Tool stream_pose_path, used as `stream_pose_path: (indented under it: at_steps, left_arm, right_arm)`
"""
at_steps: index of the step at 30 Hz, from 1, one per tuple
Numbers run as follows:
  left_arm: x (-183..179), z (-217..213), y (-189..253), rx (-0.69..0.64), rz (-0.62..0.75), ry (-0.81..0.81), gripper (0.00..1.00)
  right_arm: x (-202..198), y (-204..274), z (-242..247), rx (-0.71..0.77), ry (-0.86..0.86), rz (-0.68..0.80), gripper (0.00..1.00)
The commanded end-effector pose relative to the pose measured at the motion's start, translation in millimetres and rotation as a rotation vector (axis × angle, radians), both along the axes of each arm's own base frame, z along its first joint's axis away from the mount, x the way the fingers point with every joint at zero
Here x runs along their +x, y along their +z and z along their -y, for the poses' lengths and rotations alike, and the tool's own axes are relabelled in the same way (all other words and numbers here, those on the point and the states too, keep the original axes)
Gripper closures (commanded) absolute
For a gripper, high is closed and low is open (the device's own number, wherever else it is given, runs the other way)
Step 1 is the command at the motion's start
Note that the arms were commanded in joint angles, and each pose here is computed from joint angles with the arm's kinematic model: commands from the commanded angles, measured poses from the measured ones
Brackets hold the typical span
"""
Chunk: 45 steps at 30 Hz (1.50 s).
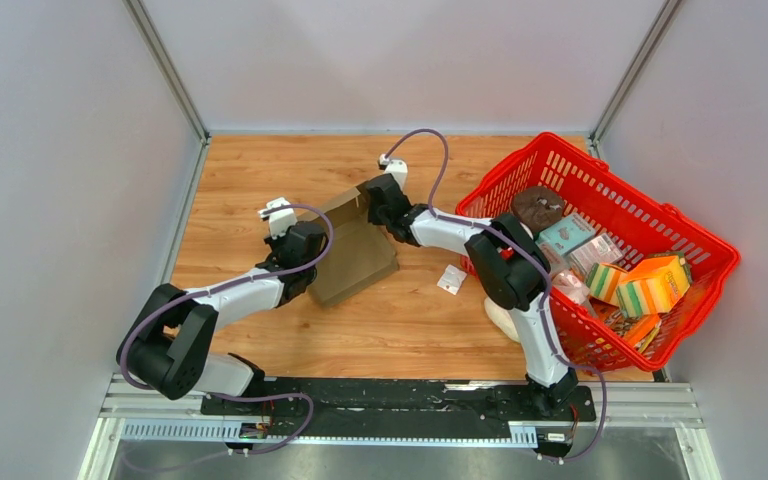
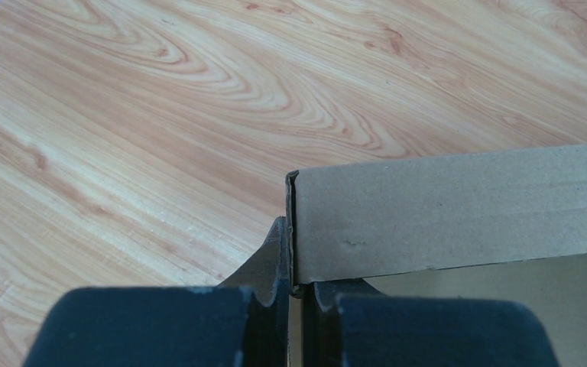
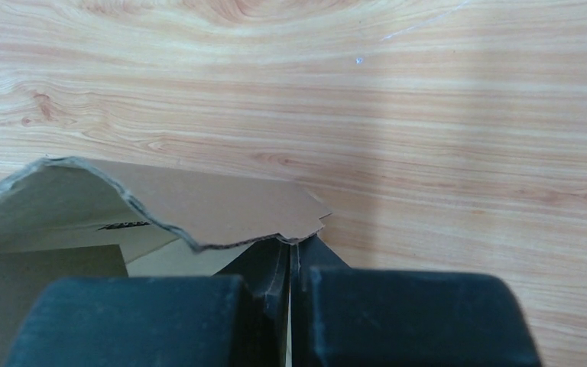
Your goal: Fold the paper box
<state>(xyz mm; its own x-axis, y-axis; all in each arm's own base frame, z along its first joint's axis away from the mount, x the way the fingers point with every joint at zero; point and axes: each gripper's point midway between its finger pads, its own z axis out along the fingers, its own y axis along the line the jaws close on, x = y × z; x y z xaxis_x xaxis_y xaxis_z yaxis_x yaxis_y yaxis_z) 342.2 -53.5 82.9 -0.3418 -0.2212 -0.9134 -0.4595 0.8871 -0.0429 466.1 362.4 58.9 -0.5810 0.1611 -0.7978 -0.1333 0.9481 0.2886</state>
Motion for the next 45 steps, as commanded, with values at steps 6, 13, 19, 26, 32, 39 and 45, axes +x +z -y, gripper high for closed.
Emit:
stream_pose_path:
  at_steps: [6, 13, 19, 26, 32, 39, 45]
  left_arm:
    - [8.9, 6.4, 8.3, -0.030, 0.025, -0.007, 1.00]
    - [9.0, 6.9, 8.6, -0.033, 0.026, -0.009, 1.00]
    - [9.6, 7.4, 8.8, -0.034, 0.026, -0.011, 1.00]
    - [9.3, 7.8, 8.5, -0.036, 0.026, -0.013, 1.00]
    - [8.7, 7.0, 9.0, -0.038, 0.030, -0.009, 1.00]
    - [9.5, 7.6, 9.3, -0.036, 0.029, -0.012, 1.00]
    - [8.8, 7.3, 9.6, -0.036, 0.030, -0.012, 1.00]
  right_arm:
    - [1.3, -1.3, -13.6, 0.116, 0.010, -0.049, 1.00]
    - [-18.3, 27.2, -47.2, 0.431, 0.239, -0.086, 0.97]
    - [-27.0, 34.6, -58.2, 0.482, 0.306, -0.113, 0.91]
    - [-36.6, 29.7, -64.9, 0.453, 0.310, -0.133, 0.91]
    - [-31.9, 23.3, -52.2, 0.341, 0.246, -0.145, 0.87]
    - [-35.5, 67.0, 8.5, 0.116, 0.126, -0.051, 0.75]
    - [-31.5, 110.2, 38.4, -0.064, 0.174, 0.097, 0.53]
